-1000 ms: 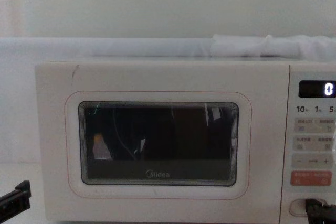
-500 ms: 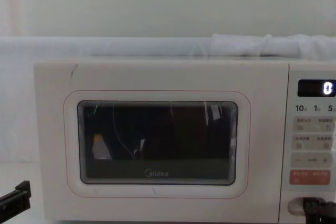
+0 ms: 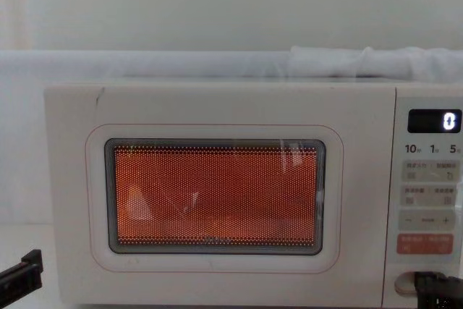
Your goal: Press the button to open the microwave door with one hand; close the microwave door with the other hand.
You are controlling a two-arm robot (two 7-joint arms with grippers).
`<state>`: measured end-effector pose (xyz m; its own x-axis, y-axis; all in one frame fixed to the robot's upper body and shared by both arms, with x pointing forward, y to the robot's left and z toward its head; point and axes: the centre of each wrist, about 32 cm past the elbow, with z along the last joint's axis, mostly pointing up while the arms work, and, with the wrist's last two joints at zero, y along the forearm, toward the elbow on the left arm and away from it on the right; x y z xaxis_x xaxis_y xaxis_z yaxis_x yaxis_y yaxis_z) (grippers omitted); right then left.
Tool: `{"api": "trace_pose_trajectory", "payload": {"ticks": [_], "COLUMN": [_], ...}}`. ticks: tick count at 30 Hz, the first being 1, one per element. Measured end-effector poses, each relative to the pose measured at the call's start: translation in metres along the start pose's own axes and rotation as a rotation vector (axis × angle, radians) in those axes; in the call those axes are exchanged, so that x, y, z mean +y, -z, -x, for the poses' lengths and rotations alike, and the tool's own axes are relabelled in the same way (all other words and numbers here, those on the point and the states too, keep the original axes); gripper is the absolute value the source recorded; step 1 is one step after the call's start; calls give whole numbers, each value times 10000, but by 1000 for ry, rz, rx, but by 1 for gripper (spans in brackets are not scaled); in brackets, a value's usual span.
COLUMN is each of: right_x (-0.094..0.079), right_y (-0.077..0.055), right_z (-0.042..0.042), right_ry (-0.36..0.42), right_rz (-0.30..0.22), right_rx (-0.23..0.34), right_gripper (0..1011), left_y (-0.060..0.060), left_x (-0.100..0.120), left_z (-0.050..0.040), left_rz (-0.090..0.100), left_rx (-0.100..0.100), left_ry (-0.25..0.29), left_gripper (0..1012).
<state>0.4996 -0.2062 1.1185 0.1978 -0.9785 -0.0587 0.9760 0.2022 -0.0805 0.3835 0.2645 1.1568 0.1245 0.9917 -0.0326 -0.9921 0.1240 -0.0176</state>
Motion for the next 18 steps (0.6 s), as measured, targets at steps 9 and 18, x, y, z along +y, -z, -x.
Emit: {"api": "trace_pose_trajectory", "payload": {"ticks": [9,18], "right_x": [40,102], "right_y": [20,32], "right_z": [4,14], "right_ry": [1,2], "right_rz": [-3,-1], "right_rx": [6,12], "right_gripper": [0,0], "left_y": [0,0], "left_x": [0,0], "left_z": [0,0], "left_rz": [0,0], "left_rx": [0,0], "left_ry": [0,0], "left_gripper": [1001,1001]}}
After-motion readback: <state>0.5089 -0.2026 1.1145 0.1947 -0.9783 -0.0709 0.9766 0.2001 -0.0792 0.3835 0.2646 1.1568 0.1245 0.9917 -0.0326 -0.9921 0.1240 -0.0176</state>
